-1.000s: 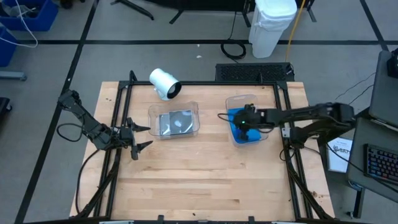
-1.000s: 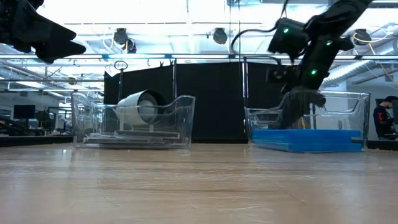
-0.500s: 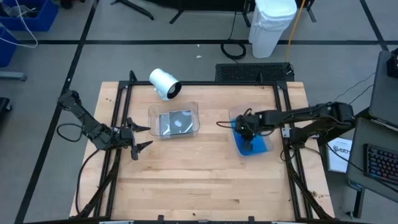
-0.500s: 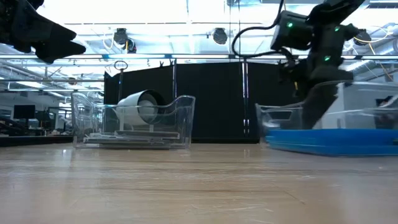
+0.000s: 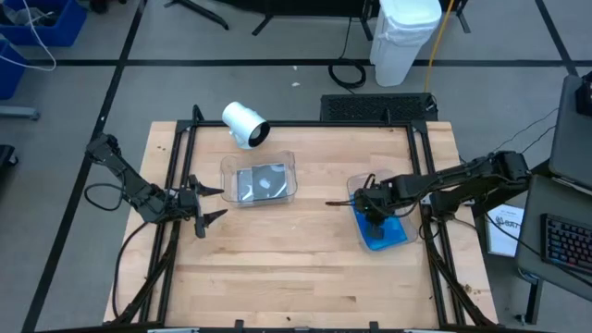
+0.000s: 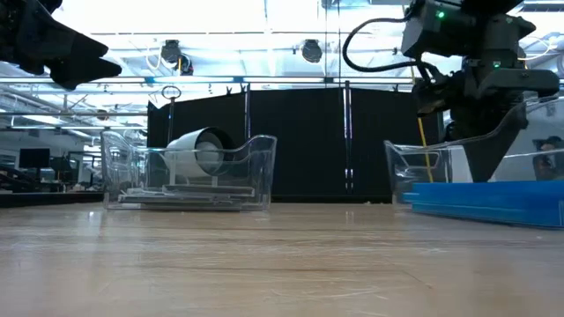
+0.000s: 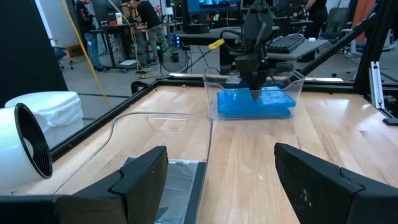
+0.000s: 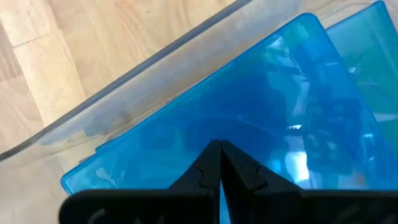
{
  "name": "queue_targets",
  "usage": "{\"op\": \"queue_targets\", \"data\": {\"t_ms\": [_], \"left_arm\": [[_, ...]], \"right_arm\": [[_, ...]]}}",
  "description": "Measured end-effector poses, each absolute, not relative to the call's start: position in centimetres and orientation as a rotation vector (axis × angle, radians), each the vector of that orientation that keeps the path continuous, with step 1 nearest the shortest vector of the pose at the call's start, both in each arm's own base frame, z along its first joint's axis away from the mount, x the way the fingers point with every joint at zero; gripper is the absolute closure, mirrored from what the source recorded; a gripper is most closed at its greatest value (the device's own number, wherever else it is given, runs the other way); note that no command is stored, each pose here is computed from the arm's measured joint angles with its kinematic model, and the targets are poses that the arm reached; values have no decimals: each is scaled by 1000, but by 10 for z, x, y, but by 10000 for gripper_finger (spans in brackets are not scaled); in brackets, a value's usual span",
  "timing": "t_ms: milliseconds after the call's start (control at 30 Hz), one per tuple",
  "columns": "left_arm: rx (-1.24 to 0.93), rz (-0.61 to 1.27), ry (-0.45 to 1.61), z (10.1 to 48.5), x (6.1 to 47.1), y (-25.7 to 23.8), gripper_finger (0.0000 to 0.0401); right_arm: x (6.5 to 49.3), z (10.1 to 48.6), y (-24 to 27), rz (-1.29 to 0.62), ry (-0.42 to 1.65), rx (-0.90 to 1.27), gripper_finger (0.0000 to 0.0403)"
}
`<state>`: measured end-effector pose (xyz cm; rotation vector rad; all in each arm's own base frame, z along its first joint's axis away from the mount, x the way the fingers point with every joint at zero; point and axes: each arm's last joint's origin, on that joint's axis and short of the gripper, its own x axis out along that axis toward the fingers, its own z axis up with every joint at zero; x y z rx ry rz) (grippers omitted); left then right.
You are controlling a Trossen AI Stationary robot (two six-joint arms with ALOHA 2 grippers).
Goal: Pick & place jewel cases by type
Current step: Move the right transparent bin to the right, then move the left transparent bin to the left
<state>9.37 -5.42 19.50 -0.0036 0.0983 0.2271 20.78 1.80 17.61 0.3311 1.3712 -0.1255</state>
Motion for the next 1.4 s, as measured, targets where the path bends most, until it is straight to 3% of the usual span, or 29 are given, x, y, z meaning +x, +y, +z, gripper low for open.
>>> {"op": "queue_targets", "data": {"t_ms": [400,767,1400], "left_arm": [[-4,227,98,195,94,-54,105],[-4,227,98,195,94,-54,105],[-4,227,98,195,94,-54,105]], "right_arm": [[192,157,-8,-588,1334,269,403],[171,146,-19,-828,1403,263,403],[165,200,-15,-640,971,209,403]]}}
